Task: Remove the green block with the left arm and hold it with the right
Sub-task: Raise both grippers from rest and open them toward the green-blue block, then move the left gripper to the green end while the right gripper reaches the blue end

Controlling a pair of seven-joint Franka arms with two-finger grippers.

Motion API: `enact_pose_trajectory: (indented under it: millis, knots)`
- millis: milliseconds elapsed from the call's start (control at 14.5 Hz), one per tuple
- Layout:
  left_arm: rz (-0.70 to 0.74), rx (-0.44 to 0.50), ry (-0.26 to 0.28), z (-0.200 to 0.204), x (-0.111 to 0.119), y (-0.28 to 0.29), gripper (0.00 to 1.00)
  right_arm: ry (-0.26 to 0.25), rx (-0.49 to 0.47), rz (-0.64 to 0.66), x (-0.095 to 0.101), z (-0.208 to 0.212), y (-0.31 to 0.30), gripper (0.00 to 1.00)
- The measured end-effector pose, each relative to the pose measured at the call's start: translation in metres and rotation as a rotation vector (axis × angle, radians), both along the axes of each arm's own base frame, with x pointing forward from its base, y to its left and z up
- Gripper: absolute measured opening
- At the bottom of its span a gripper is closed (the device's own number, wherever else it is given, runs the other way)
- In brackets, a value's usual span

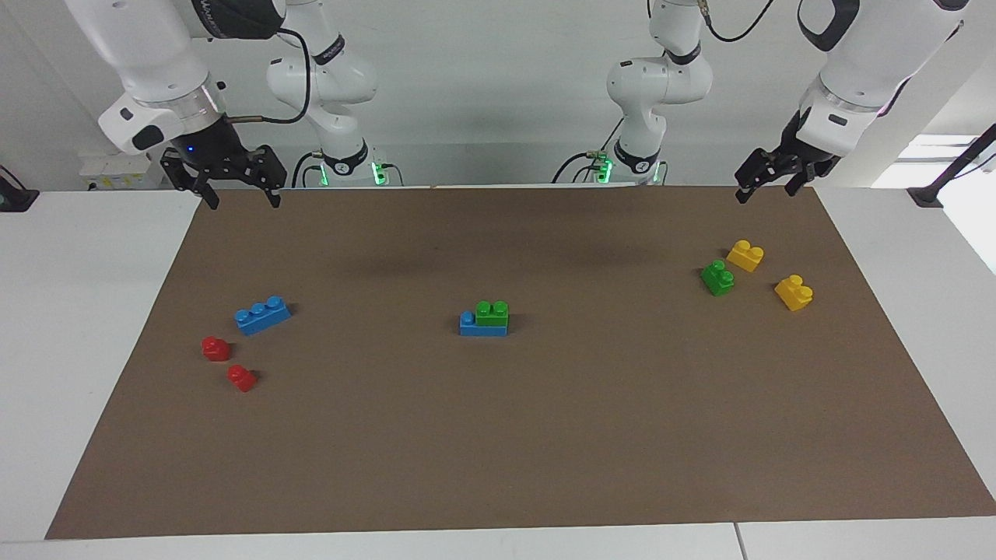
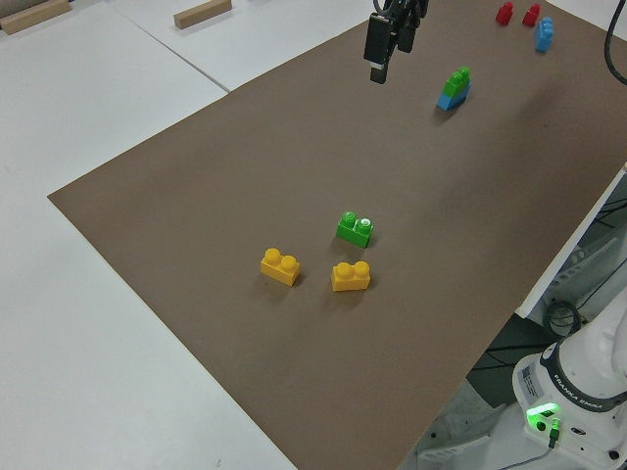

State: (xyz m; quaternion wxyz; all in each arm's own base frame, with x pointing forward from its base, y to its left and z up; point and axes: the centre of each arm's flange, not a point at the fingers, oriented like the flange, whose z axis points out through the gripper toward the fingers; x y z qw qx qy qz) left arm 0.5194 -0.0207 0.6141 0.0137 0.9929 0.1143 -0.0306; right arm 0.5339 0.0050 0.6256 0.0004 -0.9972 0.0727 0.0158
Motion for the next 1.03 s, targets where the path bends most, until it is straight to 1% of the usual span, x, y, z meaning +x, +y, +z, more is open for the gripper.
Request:
enact_pose_trajectory:
  millis: [206, 413, 482, 551, 688, 757, 895, 1032]
  knots:
    - [0.093, 0.003, -0.036, -0.003, 0.004, -0.009, 1.0, 0.007, -0.003, -0.203, 0.0, -0.003, 0.003, 1.0]
    - [0.202, -0.001, -0.079, -0.012, 0.005, -0.03, 1.0, 0.028, 0.021, -0.456, -0.001, -0.008, 0.009, 1.0]
    - [0.246, -0.004, -0.091, -0.015, 0.004, -0.039, 1.0, 0.04, 0.028, -0.561, -0.001, -0.01, 0.015, 0.93]
    - [0.291, -0.007, -0.098, -0.017, 0.002, -0.049, 1.0, 0.047, 0.027, -0.668, -0.002, -0.013, 0.024, 0.9]
    - [0.388, -0.012, -0.104, -0.018, 0.0, -0.067, 1.0, 0.055, 0.047, -0.861, -0.001, -0.019, 0.048, 0.9]
    - [0.437, -0.015, -0.106, -0.018, -0.001, -0.073, 1.0, 0.081, 0.072, -0.915, -0.002, -0.024, 0.058, 0.9]
    - [0.525, -0.021, -0.106, -0.019, -0.002, -0.081, 1.0, 0.156, 0.13, -0.968, -0.004, -0.038, 0.068, 0.92]
    - [0.592, -0.023, -0.092, -0.023, -0.004, -0.097, 1.0, 0.224, 0.224, -1.03, -0.002, -0.054, 0.072, 0.9]
